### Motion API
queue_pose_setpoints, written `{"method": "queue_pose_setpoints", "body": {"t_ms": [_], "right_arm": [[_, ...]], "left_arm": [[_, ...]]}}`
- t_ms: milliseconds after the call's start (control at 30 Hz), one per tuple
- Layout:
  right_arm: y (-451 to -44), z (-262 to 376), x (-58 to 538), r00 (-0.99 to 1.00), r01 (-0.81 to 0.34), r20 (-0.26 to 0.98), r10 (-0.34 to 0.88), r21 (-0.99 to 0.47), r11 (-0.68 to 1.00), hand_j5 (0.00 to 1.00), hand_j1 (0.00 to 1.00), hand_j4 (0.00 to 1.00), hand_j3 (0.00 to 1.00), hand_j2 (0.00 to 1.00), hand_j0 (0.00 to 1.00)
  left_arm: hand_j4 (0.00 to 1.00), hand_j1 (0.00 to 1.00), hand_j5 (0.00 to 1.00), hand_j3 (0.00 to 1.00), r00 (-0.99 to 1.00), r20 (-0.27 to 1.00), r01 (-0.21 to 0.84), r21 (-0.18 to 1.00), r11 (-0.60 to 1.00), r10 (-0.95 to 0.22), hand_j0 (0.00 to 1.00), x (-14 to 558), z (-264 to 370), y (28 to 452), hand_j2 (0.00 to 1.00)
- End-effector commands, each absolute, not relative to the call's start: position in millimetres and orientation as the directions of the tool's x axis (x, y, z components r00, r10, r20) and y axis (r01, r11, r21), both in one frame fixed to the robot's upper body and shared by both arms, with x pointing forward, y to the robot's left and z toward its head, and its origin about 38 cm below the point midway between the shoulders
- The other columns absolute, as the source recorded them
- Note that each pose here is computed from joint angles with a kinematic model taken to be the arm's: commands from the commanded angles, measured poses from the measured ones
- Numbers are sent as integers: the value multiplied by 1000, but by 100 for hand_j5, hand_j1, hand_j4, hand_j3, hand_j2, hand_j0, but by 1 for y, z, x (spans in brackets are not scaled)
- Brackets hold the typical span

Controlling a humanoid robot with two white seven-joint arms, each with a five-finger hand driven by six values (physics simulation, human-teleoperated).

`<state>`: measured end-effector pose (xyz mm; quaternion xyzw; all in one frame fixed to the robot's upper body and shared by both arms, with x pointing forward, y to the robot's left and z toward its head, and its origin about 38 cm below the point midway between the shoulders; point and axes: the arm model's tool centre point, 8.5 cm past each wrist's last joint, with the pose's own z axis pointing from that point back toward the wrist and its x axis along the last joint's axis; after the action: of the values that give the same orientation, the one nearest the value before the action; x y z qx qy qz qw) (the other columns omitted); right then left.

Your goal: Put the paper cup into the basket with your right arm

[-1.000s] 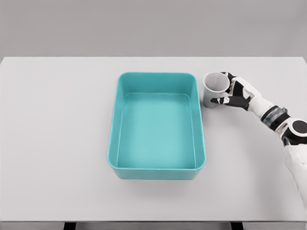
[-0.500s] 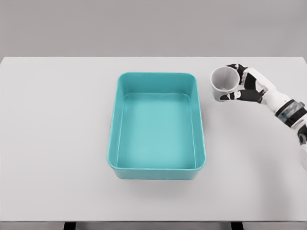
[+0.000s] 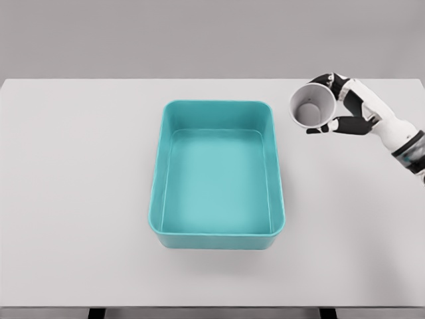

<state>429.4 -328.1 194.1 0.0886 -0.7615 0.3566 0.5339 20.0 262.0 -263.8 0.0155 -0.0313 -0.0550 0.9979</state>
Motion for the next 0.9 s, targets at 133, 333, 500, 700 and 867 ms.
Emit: {"method": "queue_pose_setpoints", "body": {"t_ms": [133,333,500,700,867], "right_arm": [[-307,215,421,-550,-488,793,260,-559,671,54,54,54,54,54,54],[-281,225,411,-657,-466,703,272,-663,586,54,54,54,54,54,54],[-253,218,409,-683,-478,668,295,-714,511,54,54,54,54,54,54],[-227,212,404,-730,-469,601,325,-787,401,54,54,54,54,54,54],[-194,214,409,-775,-477,550,313,-833,282,54,54,54,54,54,54]], "left_arm": [[100,100,100,100,992,61,109,34,993,-111,100,20,-264,262,100],[100,100,100,100,992,61,109,34,993,-111,100,20,-264,262,100],[100,100,100,100,992,60,109,34,993,-111,100,20,-264,262,100],[100,100,100,100,992,61,109,34,993,-111,100,20,-264,262,100],[100,100,100,100,992,61,109,34,993,-111,100,20,-264,262,100]]}}
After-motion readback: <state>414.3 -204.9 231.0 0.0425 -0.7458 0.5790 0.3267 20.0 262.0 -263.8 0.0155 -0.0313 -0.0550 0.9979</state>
